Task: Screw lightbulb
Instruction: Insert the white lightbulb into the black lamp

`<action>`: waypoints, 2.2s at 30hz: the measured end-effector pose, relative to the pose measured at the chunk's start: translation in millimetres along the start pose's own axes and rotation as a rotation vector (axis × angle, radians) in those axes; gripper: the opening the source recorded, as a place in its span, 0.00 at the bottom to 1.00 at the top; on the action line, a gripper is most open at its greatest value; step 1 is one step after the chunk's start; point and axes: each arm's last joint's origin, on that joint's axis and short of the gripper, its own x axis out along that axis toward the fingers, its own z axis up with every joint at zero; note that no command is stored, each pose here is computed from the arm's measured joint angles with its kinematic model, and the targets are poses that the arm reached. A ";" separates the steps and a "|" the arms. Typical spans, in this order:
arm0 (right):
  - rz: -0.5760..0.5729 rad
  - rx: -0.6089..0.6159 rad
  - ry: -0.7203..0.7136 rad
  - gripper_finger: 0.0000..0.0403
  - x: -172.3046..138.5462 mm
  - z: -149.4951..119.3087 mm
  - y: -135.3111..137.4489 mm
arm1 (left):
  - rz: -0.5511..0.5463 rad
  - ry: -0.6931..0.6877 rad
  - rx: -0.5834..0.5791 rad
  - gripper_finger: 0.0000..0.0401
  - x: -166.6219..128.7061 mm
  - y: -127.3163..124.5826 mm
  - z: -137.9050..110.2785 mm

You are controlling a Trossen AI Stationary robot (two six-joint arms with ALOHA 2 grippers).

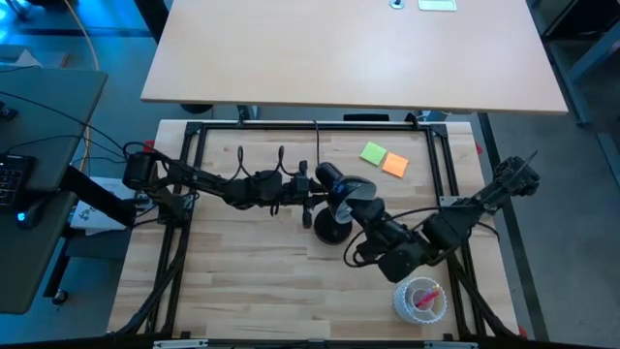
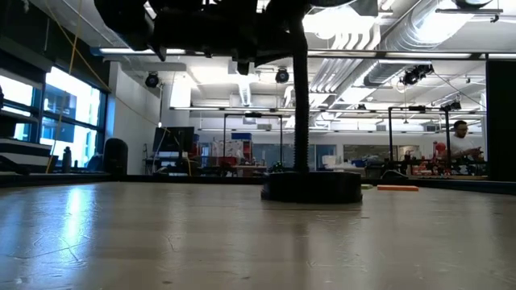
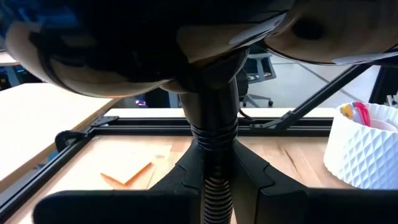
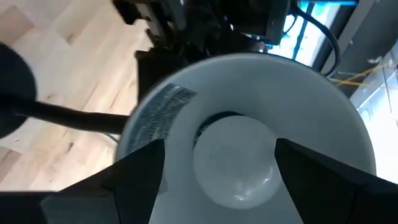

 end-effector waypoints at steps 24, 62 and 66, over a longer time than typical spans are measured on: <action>-0.143 0.953 0.032 0.61 25.5 -3.1 -24.8 | 0.074 0.023 0.081 0.09 -1.5 -11.3 -0.6; 0.008 -0.051 0.042 0.70 11.2 -22.5 -17.0 | 0.075 0.032 0.087 0.09 -1.8 -13.1 -1.4; 0.013 -0.076 0.021 0.70 17.1 -17.9 -17.5 | 0.076 0.033 0.087 0.09 -1.8 -13.0 -1.5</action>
